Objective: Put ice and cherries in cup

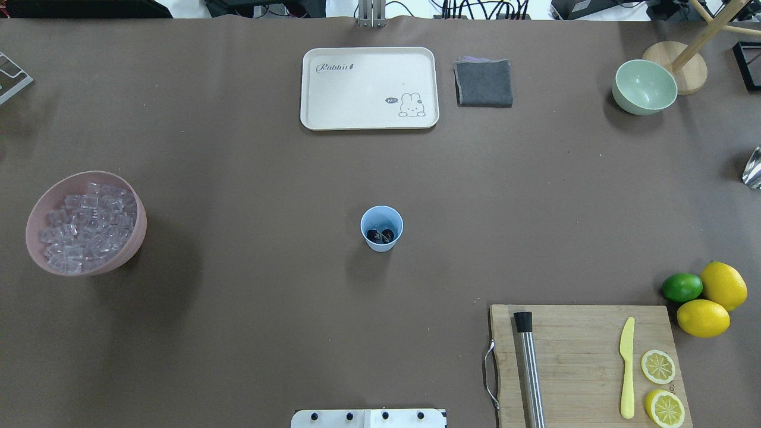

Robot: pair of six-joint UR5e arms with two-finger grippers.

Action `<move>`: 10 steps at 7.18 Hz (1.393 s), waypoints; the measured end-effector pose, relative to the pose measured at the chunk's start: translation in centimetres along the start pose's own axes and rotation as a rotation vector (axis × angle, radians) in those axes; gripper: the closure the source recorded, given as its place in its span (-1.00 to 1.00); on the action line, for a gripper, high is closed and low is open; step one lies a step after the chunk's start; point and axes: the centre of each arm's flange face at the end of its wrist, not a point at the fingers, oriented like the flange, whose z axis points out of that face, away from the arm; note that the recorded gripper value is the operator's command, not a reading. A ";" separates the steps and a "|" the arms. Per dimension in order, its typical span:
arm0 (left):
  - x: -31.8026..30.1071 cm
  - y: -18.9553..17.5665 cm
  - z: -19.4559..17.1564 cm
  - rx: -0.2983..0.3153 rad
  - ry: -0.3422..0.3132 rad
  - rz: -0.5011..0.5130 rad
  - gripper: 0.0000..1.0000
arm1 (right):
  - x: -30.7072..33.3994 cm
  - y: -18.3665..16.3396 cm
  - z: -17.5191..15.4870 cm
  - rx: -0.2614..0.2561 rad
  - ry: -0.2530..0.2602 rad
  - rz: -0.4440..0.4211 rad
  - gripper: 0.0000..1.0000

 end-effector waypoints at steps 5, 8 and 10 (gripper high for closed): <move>-0.7 0.2 0.7 -0.014 -0.006 -0.015 -0.96 | -0.3 -0.3 -0.2 0.006 -0.011 -0.001 -1.00; -0.9 0.2 0.9 -0.019 -0.007 -0.018 -0.96 | -0.6 -0.7 -0.5 0.013 -0.014 -0.007 -1.00; -1.0 0.3 1.0 -0.021 -0.007 -0.020 -0.96 | -0.8 -0.8 -0.6 0.018 -0.030 -0.008 -1.00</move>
